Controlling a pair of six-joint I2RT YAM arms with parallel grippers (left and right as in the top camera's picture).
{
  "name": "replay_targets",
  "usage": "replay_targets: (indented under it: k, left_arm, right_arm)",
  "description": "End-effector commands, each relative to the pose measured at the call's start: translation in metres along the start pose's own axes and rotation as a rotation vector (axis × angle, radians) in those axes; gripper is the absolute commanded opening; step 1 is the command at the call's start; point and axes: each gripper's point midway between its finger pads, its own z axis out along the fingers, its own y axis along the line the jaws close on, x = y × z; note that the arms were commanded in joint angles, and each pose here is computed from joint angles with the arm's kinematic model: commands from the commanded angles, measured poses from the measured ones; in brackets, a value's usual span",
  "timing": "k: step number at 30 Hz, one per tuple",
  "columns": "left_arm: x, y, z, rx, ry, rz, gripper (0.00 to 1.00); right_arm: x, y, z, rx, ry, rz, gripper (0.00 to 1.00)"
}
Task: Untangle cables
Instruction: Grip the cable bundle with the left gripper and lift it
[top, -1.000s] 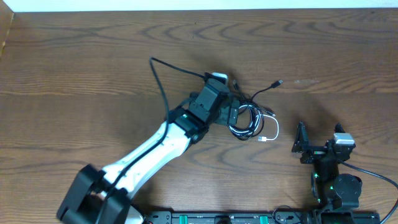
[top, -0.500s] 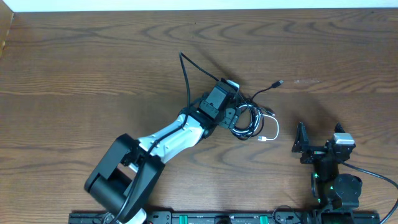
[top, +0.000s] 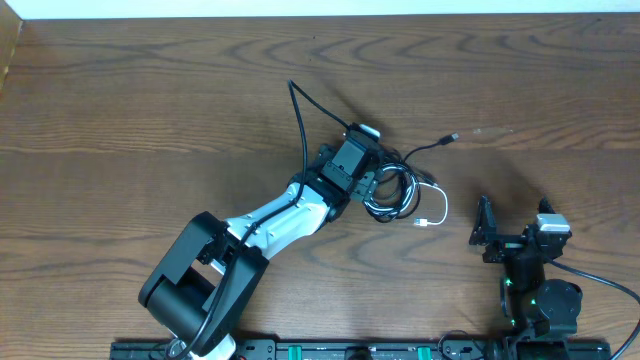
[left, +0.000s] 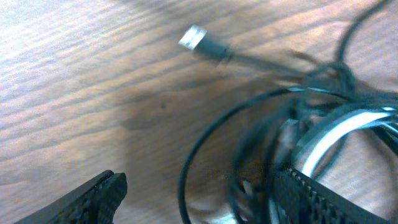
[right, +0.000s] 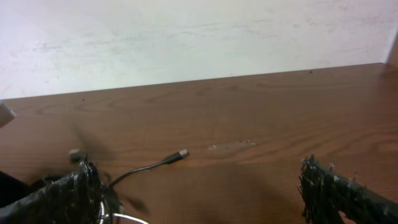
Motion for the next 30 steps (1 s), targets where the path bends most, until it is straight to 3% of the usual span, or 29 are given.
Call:
replay_targets:
  k: [1, 10, 16, 30]
  left_arm:
    - [-0.001, 0.007, 0.004, -0.04, -0.001, -0.008, 0.83]
    - [0.006, 0.0, 0.013, -0.009, 0.017, -0.005, 0.83]
    - [0.006, -0.001, 0.015, -0.009, 0.015, -0.005, 0.63]
    - [0.009, -0.003, 0.025, -0.007, 0.01, -0.005, 0.62]
  right_arm:
    - [0.0, -0.003, 0.0, 0.014, -0.001, 0.015, 0.99]
    - [0.0, -0.003, 0.0, 0.014, -0.001, 0.015, 0.99]
    - [0.0, -0.003, 0.0, 0.014, -0.001, 0.015, 0.99]
    - [0.0, -0.003, 0.0, 0.014, -0.001, 0.015, 0.99]
